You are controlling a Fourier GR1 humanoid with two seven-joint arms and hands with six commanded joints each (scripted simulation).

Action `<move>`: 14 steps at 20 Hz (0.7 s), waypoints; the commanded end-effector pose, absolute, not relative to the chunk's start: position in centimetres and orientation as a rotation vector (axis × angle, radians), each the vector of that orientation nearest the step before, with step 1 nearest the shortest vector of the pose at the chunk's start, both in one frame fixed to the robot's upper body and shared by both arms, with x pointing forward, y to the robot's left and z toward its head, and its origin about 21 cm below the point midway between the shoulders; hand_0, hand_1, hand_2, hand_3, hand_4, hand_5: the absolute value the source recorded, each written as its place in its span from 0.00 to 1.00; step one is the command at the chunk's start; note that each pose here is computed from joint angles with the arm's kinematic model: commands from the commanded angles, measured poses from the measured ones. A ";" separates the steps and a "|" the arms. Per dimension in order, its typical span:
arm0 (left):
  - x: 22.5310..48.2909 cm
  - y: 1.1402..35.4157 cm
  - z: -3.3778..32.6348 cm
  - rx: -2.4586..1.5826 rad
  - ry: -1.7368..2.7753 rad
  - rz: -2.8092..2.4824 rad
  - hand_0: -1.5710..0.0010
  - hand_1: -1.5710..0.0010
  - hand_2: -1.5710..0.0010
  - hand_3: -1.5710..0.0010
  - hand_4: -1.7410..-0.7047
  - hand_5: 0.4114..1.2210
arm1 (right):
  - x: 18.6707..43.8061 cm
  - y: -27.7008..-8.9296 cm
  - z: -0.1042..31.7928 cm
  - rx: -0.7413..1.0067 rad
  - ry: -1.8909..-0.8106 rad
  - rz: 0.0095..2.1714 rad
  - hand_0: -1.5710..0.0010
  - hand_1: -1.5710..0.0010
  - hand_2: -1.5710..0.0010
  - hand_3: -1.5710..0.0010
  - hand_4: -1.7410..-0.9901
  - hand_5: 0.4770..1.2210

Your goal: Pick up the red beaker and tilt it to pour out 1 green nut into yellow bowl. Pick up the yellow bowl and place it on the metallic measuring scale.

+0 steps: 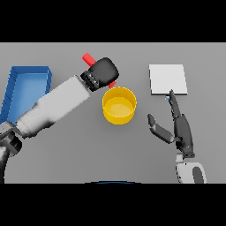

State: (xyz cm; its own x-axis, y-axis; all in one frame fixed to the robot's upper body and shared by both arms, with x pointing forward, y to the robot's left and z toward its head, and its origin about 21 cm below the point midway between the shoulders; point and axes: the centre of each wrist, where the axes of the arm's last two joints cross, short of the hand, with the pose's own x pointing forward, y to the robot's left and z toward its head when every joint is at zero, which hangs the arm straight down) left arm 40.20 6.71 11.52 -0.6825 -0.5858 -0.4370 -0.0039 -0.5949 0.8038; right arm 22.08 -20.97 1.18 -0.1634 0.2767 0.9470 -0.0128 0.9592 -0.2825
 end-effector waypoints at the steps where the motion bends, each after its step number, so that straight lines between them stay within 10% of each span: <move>1: 40.3 6.4 11.5 1.050 -1.130 -2.352 0.00 0.00 0.00 0.00 0.02 1.00 | 22.0 -21.2 1.0 -0.198 -1.720 0.260 1.00 1.00 1.00 1.00 0.73 0.23; 14: 39.9 3.1 11.2 1.392 -0.902 -2.810 0.00 0.00 0.00 0.00 0.01 1.00 | 22.0 -21.3 1.1 -0.230 -1.720 0.272 1.00 1.00 1.00 1.00 0.78 0.20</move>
State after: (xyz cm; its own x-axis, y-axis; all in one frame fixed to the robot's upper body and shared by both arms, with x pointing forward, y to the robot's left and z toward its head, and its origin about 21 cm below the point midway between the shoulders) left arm 39.92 3.12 11.18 -0.6323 -0.1319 -0.7634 -0.3371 -0.8404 0.4244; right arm 22.04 -21.31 1.15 -0.1653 0.3041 0.9382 -0.0004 0.9513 -0.3084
